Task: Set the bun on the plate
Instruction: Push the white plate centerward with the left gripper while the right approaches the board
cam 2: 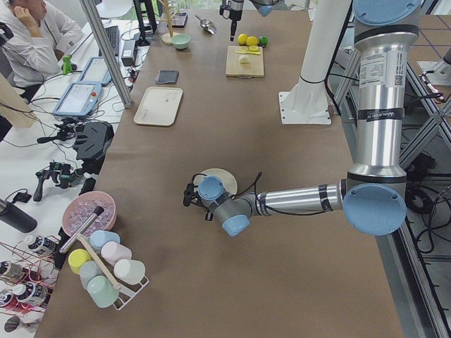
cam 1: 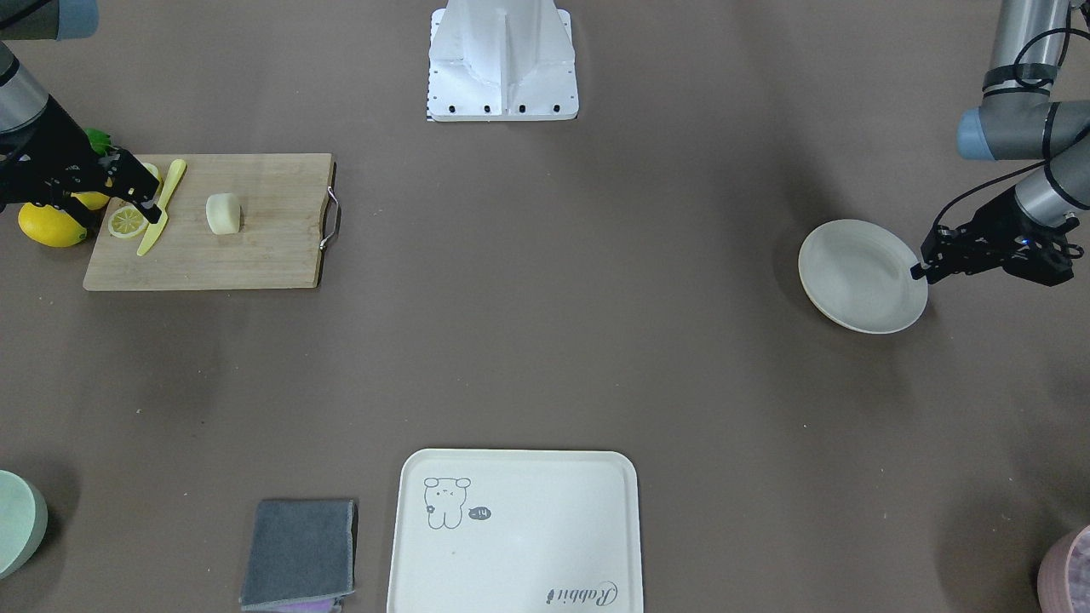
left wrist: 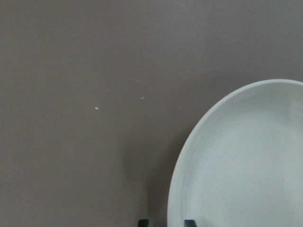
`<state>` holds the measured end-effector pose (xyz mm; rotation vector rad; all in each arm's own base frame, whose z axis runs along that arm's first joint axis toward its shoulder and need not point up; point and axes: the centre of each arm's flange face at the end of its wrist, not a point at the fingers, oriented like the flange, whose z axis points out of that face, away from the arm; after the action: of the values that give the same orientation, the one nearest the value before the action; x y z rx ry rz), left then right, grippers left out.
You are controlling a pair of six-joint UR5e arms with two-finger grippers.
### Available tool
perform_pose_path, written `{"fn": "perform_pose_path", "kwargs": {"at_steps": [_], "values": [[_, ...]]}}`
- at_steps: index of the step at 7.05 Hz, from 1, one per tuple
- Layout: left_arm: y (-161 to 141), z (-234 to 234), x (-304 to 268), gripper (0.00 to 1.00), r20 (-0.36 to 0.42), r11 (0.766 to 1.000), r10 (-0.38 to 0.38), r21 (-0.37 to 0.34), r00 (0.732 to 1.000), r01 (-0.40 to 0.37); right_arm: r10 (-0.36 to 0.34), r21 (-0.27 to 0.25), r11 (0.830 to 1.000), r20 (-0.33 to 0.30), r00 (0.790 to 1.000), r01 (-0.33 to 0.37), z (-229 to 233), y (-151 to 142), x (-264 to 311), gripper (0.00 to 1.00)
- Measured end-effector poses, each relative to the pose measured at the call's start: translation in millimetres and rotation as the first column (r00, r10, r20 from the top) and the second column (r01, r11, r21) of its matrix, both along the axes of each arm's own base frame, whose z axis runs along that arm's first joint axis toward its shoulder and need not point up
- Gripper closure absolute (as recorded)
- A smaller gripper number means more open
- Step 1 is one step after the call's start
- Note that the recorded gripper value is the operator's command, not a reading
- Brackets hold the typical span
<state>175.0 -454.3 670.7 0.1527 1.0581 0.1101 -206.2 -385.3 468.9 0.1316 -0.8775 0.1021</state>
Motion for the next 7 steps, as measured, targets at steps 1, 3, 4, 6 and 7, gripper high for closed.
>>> {"fn": "perform_pose_path", "kwargs": {"at_steps": [1,3,4,6,7], "values": [[0,-2,0,1.0,-0.008,1.0,-0.004,-0.001,1.0,0.004,0.0,0.001,1.0,0.001,1.0,0.0,-1,0,0,0.0],[-3,-29,3,1.0,-0.059,0.998,-0.049,-0.029,0.997,0.048,0.0,0.003,1.0,0.002,1.0,0.0,-2,0,0,0.0],[-9,-57,8,1.0,-0.098,0.994,-0.09,-0.069,0.991,0.083,0.0,0.004,1.0,0.003,1.0,0.0,-2,0,0,0.0],[-23,-126,50,1.0,-0.174,0.987,-0.119,-0.128,0.978,0.097,-0.001,0.004,1.0,0.003,1.0,0.001,-3,0,0,0.0],[-31,-167,92,1.0,-0.21,0.982,-0.131,-0.163,0.969,0.098,-0.001,0.004,1.0,0.004,1.0,0.001,-3,0,-1,0.0]]}}
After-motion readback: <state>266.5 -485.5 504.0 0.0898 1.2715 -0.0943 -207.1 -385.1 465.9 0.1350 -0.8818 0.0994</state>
